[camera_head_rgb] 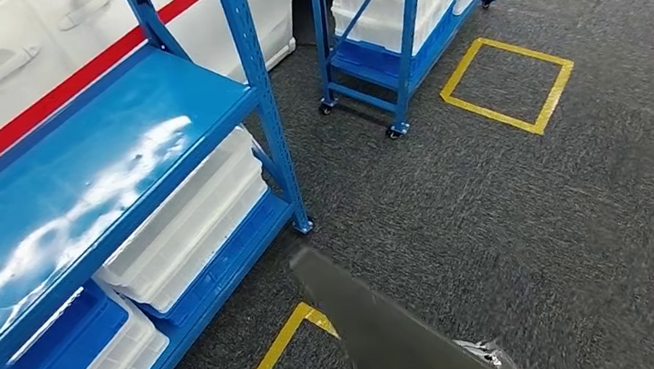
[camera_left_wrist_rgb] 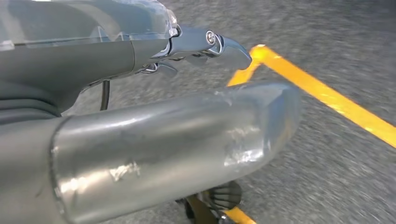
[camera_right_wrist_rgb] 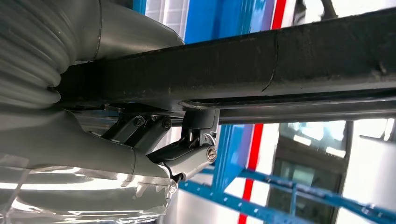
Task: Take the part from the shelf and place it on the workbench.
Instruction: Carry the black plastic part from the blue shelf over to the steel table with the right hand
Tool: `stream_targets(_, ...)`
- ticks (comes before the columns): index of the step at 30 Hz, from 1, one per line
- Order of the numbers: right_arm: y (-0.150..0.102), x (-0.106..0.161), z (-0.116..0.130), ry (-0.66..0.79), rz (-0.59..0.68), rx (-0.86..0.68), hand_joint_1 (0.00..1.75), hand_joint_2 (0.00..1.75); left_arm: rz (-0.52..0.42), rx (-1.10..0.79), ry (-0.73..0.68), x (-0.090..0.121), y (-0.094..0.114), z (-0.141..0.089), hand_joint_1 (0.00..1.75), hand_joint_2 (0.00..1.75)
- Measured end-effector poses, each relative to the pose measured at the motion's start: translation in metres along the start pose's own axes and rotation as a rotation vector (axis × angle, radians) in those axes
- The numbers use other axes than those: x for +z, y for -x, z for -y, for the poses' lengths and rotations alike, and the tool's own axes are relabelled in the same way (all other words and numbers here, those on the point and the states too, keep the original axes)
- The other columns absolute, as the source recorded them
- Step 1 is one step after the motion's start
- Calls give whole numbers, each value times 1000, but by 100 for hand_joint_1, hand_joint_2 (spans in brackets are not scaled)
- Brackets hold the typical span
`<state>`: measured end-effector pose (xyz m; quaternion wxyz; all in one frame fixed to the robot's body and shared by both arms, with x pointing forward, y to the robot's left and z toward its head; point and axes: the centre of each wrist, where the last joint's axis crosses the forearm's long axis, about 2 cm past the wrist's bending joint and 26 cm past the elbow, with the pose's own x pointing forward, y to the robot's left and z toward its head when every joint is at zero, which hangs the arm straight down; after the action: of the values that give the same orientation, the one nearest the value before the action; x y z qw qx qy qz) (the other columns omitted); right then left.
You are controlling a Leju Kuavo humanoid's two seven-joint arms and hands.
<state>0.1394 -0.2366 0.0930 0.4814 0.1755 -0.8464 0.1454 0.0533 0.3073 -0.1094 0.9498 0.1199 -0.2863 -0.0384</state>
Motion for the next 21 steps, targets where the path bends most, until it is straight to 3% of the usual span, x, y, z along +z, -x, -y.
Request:
stream_targets(5,-2,13,-7,23,-21,-15,175,175,15,0,4,-1,-2,1,0,0)
stream_targets(21,-3,15,-9,78,-37,-41,175,175,-18,15,8,2,2,5,0,0)
